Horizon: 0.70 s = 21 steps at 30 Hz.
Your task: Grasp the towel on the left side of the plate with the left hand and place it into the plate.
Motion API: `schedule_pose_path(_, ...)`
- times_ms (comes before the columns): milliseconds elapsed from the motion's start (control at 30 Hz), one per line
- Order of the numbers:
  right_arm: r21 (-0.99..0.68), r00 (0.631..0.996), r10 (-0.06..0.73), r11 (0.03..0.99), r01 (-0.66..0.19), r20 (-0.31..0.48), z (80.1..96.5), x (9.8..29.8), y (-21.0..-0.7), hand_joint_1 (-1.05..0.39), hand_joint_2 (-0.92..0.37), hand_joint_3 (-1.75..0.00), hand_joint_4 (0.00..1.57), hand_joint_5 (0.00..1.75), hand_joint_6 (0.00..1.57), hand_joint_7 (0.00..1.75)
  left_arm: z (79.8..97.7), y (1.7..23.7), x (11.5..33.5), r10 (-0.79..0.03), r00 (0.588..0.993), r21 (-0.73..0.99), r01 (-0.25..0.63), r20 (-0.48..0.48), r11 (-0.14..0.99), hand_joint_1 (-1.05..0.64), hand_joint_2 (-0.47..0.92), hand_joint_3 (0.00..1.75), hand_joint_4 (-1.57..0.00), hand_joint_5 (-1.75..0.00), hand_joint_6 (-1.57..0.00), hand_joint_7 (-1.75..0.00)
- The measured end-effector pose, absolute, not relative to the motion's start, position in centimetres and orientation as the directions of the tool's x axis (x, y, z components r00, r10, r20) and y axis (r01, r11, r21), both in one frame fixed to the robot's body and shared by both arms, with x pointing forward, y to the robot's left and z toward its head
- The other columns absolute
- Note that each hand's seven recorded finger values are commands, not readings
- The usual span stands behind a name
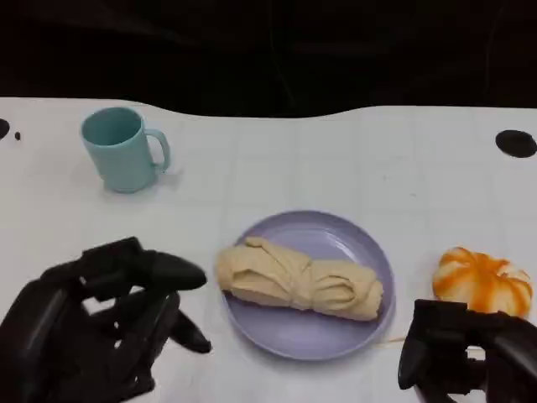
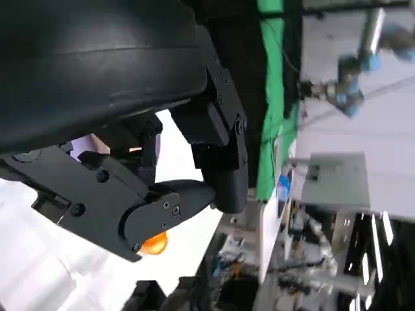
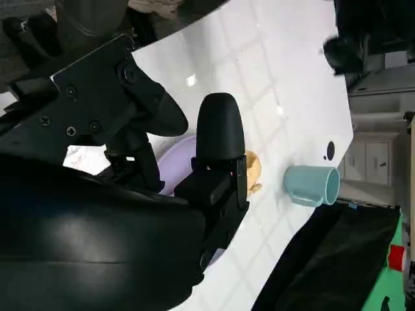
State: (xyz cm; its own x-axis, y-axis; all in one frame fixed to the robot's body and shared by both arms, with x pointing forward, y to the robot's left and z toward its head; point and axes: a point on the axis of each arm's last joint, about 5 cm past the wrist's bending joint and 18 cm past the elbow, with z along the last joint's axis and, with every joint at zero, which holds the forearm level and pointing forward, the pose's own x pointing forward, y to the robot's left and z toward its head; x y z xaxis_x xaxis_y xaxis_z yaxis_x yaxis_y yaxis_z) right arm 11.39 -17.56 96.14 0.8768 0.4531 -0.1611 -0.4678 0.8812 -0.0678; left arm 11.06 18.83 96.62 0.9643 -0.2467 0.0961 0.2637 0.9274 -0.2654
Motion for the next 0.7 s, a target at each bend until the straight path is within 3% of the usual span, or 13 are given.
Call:
schedule_pose_path(267,-0.068,0.877,0.452,0.882,-0.467,-0.161,95.8,11.7,-17.8,-0.06,-0.51,-1.24,0.73,1.75,0.65,1.53,95.8,17.7,8.7,-0.136,0.99,-0.319,0.136,0.023,0.938,-0.27,0.62,0.93,-0.81,-1.52,-0.71,-1.45)
schedule_pose_path(700,-0.088,0.882,0.447,0.882,-0.463,-0.152,95.7,11.6,-18.0,-0.05,-0.52,-1.23,0.73,1.75,0.64,1.52,94.2,17.8,9.6,-0.128,0.991,-0.281,0.134,0.041,0.95,-0.31,0.61,0.9,-0.85,-1.55,-0.74,-1.51)
